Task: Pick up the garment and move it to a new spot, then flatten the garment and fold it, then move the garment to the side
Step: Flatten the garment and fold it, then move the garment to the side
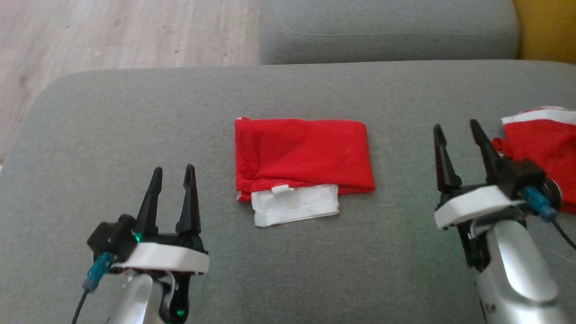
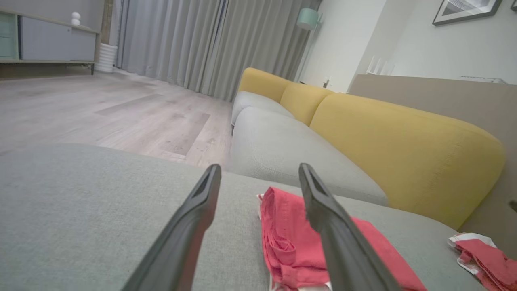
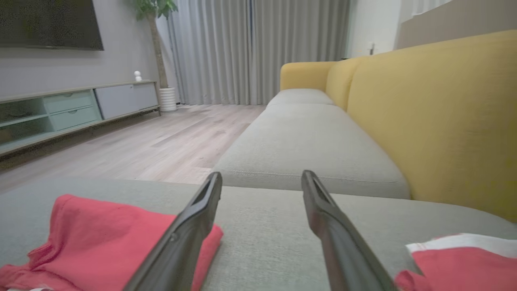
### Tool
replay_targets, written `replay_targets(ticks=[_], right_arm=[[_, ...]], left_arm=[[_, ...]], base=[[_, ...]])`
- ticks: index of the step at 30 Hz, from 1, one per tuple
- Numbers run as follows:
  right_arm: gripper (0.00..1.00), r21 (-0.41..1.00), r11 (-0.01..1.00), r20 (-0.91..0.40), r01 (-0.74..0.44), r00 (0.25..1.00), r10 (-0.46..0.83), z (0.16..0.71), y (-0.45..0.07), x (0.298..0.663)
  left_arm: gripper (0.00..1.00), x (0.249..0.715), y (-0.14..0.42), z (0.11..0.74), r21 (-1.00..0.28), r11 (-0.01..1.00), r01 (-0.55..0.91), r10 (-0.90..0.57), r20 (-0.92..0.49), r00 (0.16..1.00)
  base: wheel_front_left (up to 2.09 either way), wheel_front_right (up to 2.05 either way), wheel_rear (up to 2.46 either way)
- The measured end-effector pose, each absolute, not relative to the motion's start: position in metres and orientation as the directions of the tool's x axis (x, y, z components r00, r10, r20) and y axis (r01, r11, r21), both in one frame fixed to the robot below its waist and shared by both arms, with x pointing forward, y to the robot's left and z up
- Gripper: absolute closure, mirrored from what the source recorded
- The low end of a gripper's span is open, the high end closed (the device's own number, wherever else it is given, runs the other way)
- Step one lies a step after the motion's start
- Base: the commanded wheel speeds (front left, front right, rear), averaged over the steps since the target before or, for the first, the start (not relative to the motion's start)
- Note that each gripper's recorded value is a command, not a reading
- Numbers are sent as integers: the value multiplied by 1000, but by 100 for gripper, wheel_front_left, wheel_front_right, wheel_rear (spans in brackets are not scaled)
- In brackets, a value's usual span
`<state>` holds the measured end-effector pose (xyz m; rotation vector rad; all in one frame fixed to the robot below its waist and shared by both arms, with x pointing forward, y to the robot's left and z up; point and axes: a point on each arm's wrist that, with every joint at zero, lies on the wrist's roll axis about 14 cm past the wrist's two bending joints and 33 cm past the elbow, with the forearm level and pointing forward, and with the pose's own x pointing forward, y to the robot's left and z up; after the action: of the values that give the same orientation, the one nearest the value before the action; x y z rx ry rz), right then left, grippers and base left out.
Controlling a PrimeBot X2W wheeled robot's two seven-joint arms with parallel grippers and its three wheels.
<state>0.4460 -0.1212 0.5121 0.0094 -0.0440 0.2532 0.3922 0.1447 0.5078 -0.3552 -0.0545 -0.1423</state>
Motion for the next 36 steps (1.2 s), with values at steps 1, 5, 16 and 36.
replay_targets(ticks=[1,5,16,36], right_arm=[[0,3,973,51,-232,971,231,513,-127,443],[0,0,982,33,-189,981,189,502,-140,428],[0,35,984,2,-173,985,174,487,-142,418],[0,108,928,-263,-356,890,372,421,-61,467]], left_arm=[[0,392,143,505,-345,927,150,-134,71,988],[0,394,140,502,-348,925,154,-141,63,988],[0,398,139,502,-356,922,154,-138,68,988],[0,414,152,486,-354,929,109,-109,22,994]], base=[[0,0,0],[0,0,0],[0,0,0],[0,0,0]])
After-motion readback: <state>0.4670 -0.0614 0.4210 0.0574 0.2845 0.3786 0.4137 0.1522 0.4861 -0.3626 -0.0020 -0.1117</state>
